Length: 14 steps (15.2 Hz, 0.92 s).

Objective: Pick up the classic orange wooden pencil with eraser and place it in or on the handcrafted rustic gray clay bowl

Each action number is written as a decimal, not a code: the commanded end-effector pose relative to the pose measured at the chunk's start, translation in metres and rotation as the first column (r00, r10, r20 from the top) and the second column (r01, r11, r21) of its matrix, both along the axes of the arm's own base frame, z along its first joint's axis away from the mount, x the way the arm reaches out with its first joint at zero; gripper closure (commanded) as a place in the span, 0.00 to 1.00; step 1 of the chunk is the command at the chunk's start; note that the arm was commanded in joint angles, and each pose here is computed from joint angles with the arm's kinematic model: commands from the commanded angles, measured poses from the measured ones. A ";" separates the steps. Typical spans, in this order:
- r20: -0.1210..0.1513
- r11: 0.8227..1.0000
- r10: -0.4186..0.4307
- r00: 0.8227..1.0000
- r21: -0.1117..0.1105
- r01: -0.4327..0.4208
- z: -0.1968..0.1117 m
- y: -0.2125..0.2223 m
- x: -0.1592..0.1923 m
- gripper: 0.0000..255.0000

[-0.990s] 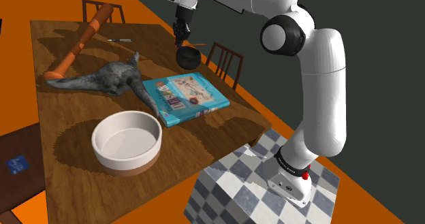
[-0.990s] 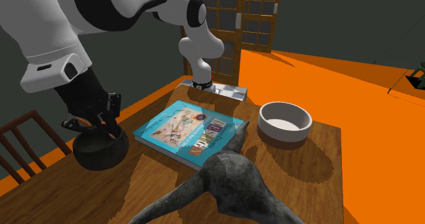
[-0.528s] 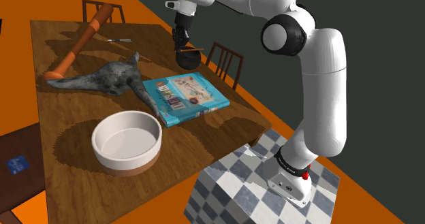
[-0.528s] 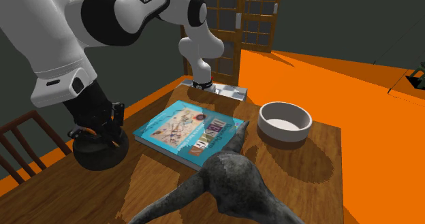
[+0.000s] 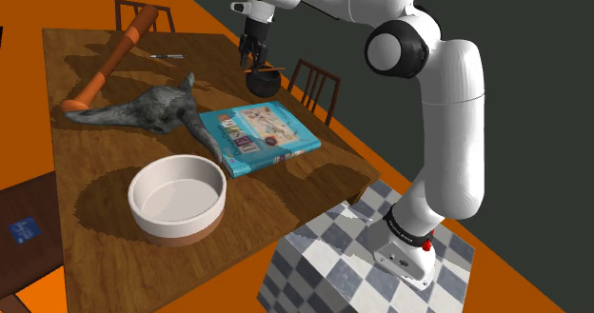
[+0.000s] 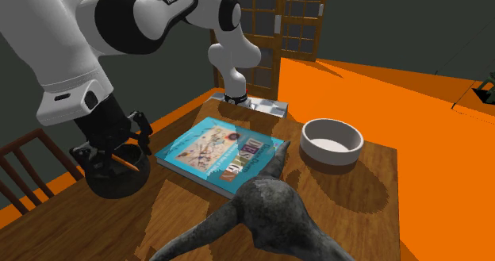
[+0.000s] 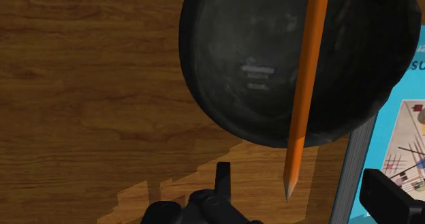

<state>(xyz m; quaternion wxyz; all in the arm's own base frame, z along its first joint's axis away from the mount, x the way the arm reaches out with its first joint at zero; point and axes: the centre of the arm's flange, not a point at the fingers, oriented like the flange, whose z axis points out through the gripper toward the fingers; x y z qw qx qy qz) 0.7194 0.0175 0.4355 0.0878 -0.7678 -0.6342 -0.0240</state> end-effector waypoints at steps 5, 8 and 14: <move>0.000 1.000 0.000 1.000 0.000 0.000 0.026 -0.005 0.002 0.00; 0.000 1.000 0.000 1.000 0.000 0.000 0.049 -0.009 0.004 0.00; 0.000 1.000 0.000 1.000 0.000 0.000 0.049 -0.009 0.004 0.00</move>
